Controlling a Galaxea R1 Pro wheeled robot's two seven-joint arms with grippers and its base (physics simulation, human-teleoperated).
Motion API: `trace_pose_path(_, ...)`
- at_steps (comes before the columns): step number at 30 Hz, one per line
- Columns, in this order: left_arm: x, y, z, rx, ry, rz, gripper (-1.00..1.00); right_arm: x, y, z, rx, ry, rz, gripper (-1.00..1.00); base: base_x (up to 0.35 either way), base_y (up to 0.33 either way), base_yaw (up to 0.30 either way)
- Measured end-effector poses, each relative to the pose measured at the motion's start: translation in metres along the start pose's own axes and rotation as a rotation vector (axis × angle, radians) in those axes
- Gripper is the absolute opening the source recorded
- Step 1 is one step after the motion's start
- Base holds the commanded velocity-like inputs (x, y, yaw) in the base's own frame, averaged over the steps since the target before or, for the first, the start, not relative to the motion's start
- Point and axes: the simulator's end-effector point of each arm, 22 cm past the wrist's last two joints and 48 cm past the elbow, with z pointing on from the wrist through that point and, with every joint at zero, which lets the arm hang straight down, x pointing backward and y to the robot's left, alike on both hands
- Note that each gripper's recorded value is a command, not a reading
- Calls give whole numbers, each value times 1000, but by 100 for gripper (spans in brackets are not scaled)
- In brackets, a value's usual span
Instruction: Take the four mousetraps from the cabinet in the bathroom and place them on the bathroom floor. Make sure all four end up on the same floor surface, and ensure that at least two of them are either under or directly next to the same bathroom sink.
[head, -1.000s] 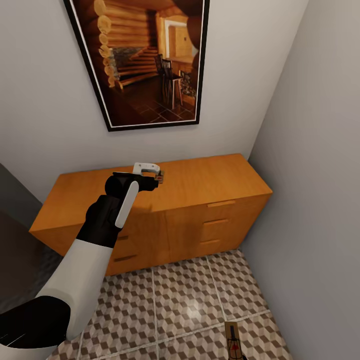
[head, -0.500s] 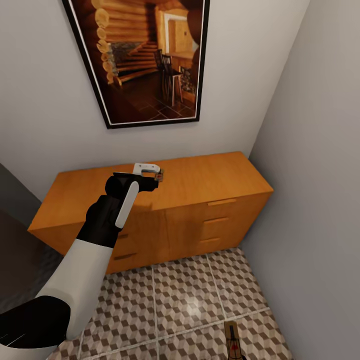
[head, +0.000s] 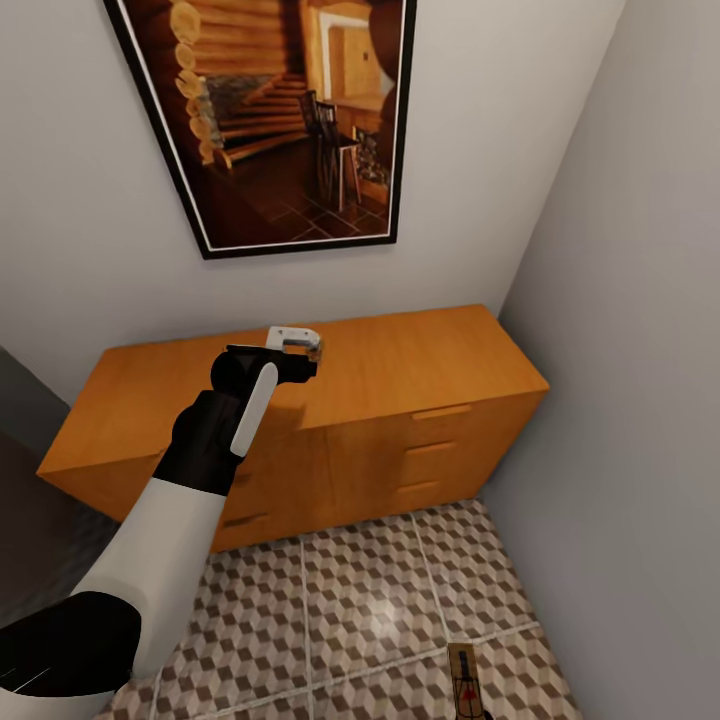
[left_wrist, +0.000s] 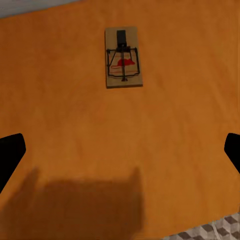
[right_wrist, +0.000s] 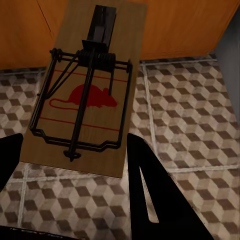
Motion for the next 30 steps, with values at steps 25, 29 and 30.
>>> trace_pose_path(25,5,0,4,0,15,2,100,0,0,0,0,1,0,-100,80,-30,0)
trace_pose_path(29,7,0,4,0,18,2,100,0,0,0,0,1,0,-100,118,0,0)
trace_pose_path(30,7,0,4,0,18,2,100,0,0,0,-1,1,0,-100,123,0,0)
